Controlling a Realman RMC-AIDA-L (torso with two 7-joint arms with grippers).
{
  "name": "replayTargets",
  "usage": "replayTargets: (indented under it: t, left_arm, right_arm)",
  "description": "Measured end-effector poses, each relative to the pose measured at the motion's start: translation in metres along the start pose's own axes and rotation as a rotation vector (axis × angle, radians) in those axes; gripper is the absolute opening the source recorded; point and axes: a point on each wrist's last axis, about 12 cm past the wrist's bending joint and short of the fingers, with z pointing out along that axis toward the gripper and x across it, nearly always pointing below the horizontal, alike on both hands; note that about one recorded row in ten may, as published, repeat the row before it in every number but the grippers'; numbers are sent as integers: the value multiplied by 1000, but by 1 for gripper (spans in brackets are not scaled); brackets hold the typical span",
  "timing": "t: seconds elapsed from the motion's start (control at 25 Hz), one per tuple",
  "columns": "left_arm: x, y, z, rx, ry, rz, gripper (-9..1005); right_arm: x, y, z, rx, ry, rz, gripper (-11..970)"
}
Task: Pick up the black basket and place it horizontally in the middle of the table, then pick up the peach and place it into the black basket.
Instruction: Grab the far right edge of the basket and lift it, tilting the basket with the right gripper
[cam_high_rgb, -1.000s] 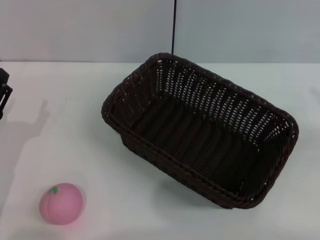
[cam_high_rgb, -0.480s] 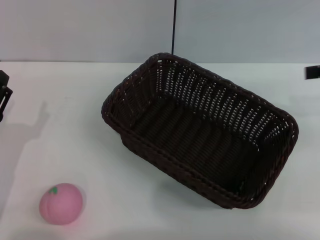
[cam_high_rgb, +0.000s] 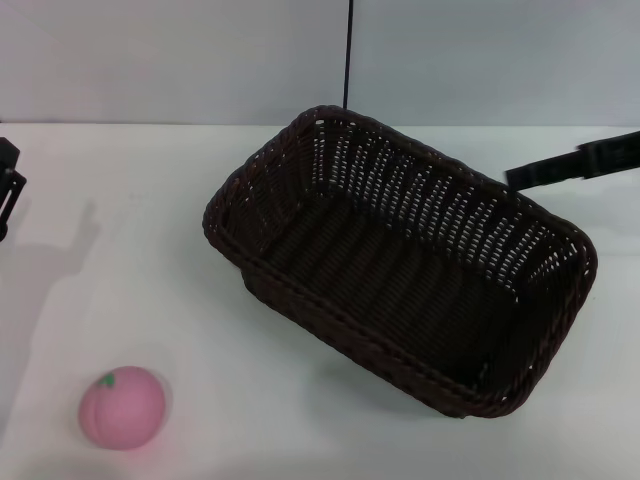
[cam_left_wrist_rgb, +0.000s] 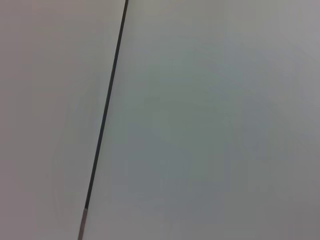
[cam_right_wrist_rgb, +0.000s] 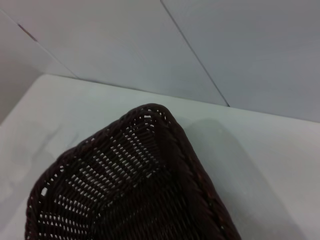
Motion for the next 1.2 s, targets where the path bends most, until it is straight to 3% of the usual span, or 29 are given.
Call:
replayTargets:
  t: [0.44,0.84,1.08,1.2]
  left_arm:
    - [0,0,2,-6,-3,-1,831]
    - [0,0,2,-5,-3,-1,829]
    - [0,0,2,-5,-3,-1,827]
    - [1,0,2,-7,2,-1,826]
  right_arm:
    - [1,-1,50,-11,21,-36,740]
    - [6,-2,64,11,28,-42,737]
    - [9,-4,64,20,35,-40,528]
    - [9,-4,63,27,34,-55,471]
